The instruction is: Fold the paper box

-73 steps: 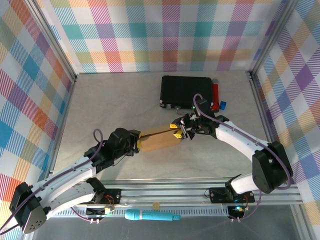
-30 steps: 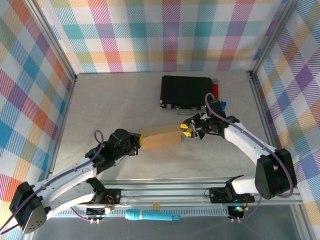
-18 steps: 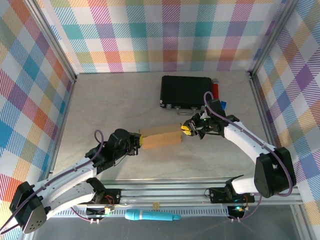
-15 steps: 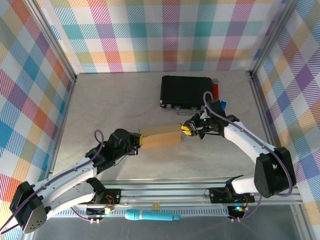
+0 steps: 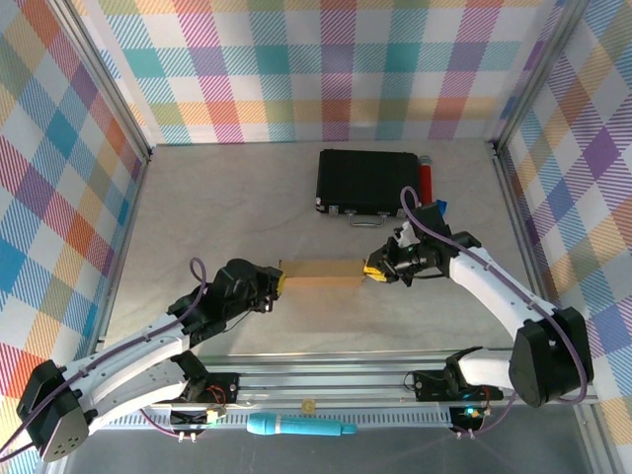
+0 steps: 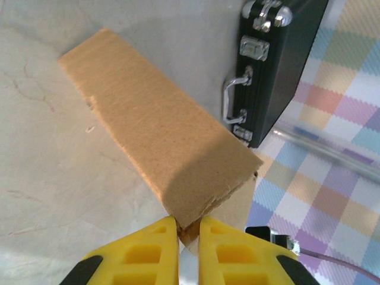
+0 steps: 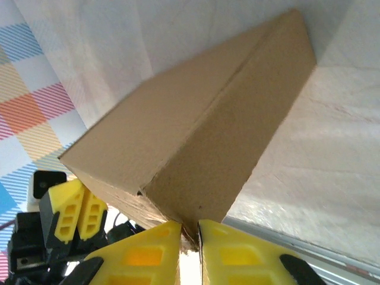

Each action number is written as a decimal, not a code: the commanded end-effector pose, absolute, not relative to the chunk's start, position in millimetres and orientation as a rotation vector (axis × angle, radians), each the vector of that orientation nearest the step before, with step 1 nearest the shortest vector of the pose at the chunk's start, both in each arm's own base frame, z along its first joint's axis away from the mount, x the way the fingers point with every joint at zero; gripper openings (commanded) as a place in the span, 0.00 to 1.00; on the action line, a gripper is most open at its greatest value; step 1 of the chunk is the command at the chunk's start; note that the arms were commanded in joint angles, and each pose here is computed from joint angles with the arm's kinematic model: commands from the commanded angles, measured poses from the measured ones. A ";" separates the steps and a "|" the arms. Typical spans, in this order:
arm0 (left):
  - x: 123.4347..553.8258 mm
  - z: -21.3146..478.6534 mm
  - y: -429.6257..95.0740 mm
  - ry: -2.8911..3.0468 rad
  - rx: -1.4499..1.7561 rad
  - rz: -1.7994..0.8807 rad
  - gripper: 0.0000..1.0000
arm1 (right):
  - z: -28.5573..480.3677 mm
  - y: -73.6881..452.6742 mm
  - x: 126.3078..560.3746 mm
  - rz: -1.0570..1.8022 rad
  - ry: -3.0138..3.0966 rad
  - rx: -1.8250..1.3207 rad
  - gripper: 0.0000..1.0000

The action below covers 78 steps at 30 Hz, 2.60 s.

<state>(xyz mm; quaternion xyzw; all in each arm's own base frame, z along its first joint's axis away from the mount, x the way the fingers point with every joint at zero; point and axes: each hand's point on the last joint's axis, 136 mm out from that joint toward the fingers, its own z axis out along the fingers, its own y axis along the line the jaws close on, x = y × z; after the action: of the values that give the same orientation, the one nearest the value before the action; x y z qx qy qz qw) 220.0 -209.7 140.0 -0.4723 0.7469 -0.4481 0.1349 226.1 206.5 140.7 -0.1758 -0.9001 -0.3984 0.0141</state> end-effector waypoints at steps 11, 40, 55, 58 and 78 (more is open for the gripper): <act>174.5 54.2 -203.9 2.419 -1.360 -0.997 0.24 | 75.8 170.8 187.6 -0.835 -2.845 -0.575 0.27; 254.6 184.4 47.8 1.928 -0.479 0.435 1.00 | 158.1 11.4 304.8 0.538 -4.261 -0.155 0.99; 366.2 101.1 22.3 2.047 -0.241 0.132 1.00 | 110.0 34.4 397.4 0.139 -4.324 0.188 0.99; 388.4 105.5 25.4 1.963 -0.280 0.048 1.00 | 102.5 19.9 396.1 -0.017 -4.344 0.021 0.99; 398.6 82.7 -1.3 1.944 -0.138 -0.052 1.00 | 91.2 6.8 396.8 -0.041 -4.339 -0.143 0.99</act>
<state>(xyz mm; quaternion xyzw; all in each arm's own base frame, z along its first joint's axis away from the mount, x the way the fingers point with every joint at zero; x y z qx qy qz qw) 390.3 4.2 67.6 -0.0744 0.8402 -0.0172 0.5369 390.0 4.6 80.5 -0.0242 -0.8366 0.0039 -0.5473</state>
